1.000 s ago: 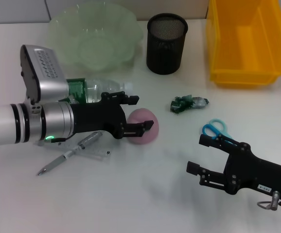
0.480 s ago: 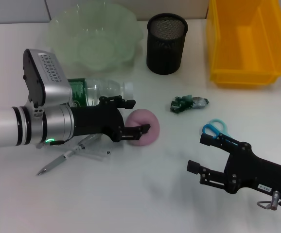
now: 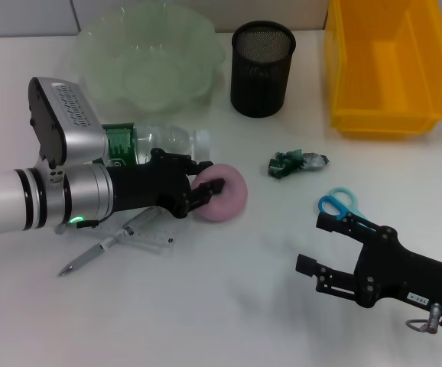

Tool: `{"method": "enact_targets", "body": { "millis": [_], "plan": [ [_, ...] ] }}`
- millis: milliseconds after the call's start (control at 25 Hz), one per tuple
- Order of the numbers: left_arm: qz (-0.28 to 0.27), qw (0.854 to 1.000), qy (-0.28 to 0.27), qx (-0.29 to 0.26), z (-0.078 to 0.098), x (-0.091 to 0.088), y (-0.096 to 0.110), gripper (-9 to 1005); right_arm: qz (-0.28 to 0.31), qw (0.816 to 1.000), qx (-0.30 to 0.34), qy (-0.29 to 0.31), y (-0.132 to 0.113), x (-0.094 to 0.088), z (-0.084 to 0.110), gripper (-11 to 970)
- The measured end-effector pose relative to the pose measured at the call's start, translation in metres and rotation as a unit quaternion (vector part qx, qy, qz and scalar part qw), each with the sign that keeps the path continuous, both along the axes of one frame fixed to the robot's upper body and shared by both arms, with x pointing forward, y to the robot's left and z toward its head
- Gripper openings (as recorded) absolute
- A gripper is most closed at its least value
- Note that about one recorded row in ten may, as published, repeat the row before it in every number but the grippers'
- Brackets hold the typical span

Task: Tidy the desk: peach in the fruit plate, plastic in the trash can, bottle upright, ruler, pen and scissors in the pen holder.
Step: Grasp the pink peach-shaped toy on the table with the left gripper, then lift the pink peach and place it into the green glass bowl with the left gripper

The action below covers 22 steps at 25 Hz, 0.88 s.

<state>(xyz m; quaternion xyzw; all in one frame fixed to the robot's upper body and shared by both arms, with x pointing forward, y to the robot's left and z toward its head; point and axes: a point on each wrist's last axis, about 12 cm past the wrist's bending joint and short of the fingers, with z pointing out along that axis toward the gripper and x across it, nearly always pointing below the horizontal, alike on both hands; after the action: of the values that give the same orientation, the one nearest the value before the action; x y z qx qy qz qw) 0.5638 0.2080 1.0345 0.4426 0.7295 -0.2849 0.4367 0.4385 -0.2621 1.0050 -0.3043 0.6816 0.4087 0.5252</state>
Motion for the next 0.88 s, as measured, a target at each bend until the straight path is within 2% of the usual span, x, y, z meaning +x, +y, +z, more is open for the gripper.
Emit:
{"method": "enact_targets", "body": {
  "millis": [400, 480, 520, 720, 880],
  "plan": [
    [0.001, 1.0, 0.003, -0.015, 0.002, -0.001, -0.001, 219, -0.002, 1.0, 0.002, 0.004, 0.0, -0.003, -0.001, 816],
    [0.004, 0.999, 0.0, -0.039, 0.005, -0.003, 0.0, 176, -0.003, 1.0, 0.003, 0.005, 0.0, -0.004, -0.002, 816],
    [0.015, 0.998, -0.009, -0.068, 0.011, -0.002, 0.002, 154, -0.003, 1.0, 0.003, 0.006, 0.0, -0.004, -0.002, 816],
    [0.019, 0.997, -0.012, -0.075, 0.013, -0.002, 0.002, 100, -0.003, 1.0, 0.003, 0.006, 0.0, -0.004, -0.002, 815],
    [0.037, 0.992, -0.04, -0.117, 0.029, 0.005, 0.006, 72, -0.001, 1.0, 0.005, 0.005, 0.0, -0.004, -0.001, 816]
  ]
}}
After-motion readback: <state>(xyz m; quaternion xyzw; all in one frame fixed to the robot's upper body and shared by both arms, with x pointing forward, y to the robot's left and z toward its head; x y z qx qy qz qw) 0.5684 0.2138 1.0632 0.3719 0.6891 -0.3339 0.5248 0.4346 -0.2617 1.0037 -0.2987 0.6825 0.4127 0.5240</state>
